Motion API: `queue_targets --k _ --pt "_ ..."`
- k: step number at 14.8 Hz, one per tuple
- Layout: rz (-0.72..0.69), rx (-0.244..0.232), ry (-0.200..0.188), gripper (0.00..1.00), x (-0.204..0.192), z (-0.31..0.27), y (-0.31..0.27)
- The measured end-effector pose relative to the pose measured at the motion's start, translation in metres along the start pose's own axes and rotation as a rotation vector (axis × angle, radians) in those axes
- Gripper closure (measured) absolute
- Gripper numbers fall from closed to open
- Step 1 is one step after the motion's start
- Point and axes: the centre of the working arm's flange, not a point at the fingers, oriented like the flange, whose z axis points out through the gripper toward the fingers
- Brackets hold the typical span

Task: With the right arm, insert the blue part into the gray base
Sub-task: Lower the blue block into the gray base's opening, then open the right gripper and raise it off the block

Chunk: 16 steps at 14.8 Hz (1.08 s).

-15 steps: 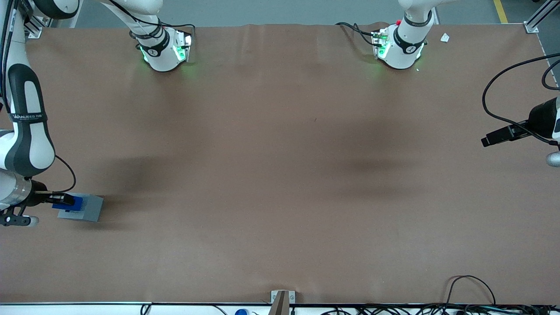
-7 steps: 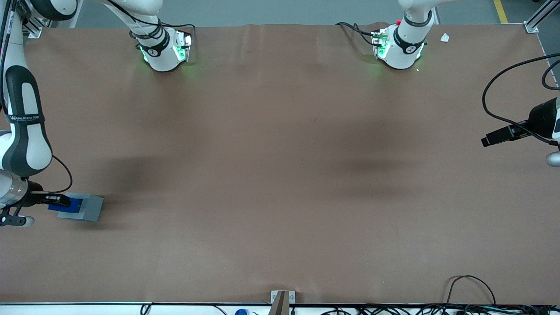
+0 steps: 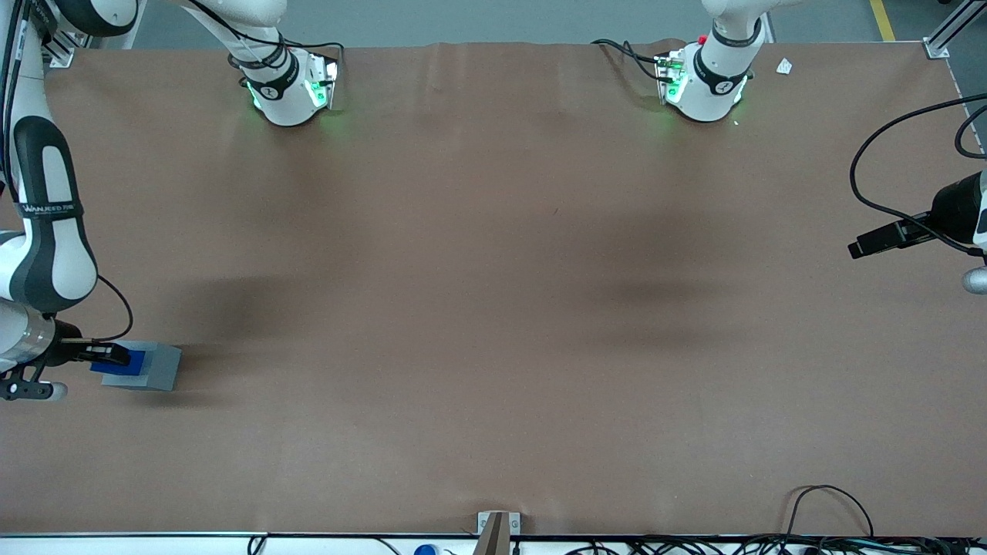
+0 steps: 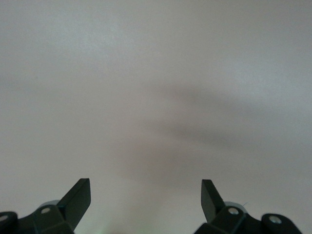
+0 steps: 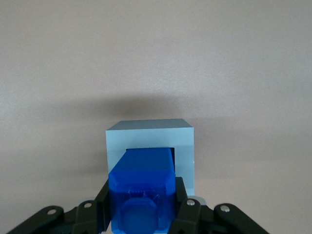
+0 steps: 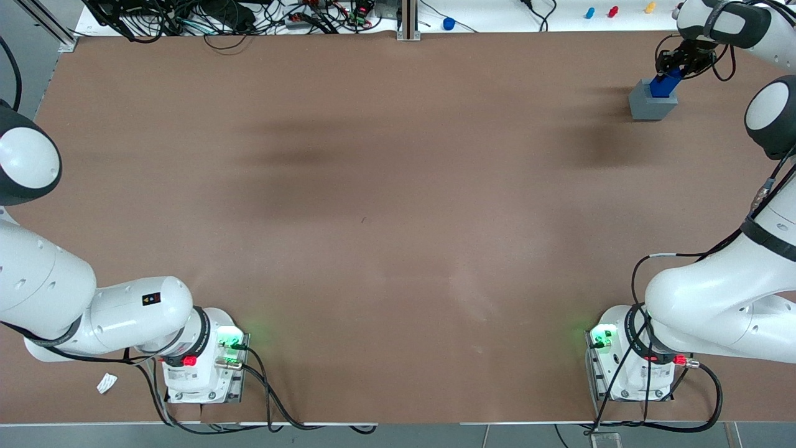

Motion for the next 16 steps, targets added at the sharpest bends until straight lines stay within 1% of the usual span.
queue_targets --k 9,13,14,16 --pt "0.003 0.004 -0.016 0.49 -0.002 0.012 0.001" --pt "0.005 0.004 -0.015 0.49 -0.002 0.012 0.003" --pt "0.005 0.004 -0.016 0.44 -0.002 0.013 0.003" --pt "0.005 0.005 -0.021 0.28 -0.002 0.016 0.003"
